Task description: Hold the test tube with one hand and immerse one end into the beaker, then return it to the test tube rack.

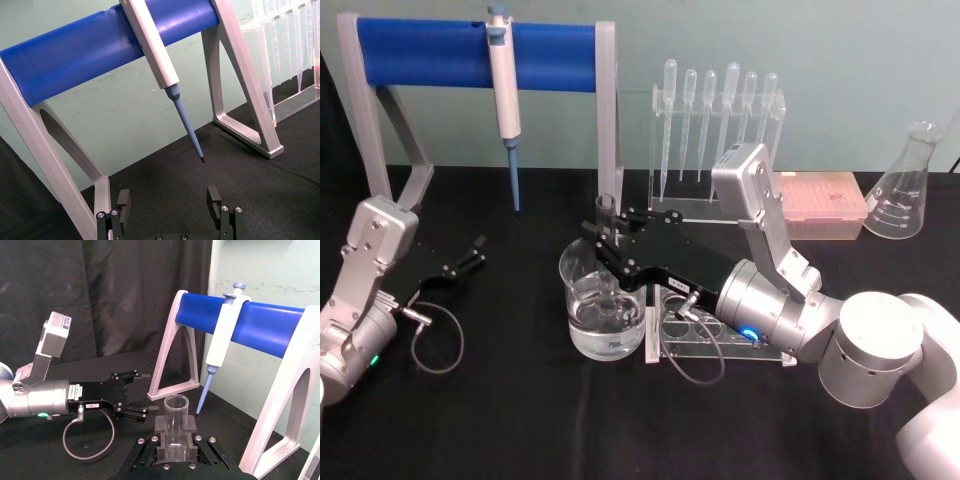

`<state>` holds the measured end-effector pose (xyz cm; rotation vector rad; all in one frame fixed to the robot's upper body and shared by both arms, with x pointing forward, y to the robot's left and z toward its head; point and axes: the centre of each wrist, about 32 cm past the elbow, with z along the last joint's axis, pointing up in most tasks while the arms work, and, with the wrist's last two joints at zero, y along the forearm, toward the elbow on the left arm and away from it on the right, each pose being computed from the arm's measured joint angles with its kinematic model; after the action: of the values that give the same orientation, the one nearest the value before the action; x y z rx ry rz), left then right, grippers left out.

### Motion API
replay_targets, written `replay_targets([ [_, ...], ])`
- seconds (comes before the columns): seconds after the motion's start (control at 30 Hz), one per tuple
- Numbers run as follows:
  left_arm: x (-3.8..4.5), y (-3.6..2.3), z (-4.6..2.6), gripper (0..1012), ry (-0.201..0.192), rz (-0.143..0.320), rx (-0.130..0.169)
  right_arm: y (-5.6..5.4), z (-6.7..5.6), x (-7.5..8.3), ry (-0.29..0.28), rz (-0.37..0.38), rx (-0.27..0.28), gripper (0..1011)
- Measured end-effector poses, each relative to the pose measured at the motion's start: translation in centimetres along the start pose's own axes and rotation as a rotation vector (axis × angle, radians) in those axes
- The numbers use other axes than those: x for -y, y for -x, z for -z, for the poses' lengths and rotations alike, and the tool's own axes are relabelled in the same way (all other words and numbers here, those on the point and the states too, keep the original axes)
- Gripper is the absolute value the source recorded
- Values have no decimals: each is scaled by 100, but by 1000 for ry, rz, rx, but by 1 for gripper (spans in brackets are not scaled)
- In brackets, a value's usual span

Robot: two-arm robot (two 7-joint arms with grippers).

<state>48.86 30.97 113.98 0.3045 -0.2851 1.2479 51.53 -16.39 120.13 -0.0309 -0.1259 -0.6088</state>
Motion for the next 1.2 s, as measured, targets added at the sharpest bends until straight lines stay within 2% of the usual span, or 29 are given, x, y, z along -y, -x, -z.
replay_targets([
  [0.9,0,0,0,1000,0,0,0,0,-8,0,-1,0,1,226],
  [1.07,0,0,0,1000,0,0,0,7,-155,10,-6,-6,17,226],
  [1.2,0,0,0,1000,0,0,0,0,-353,35,-26,-8,38,226],
])
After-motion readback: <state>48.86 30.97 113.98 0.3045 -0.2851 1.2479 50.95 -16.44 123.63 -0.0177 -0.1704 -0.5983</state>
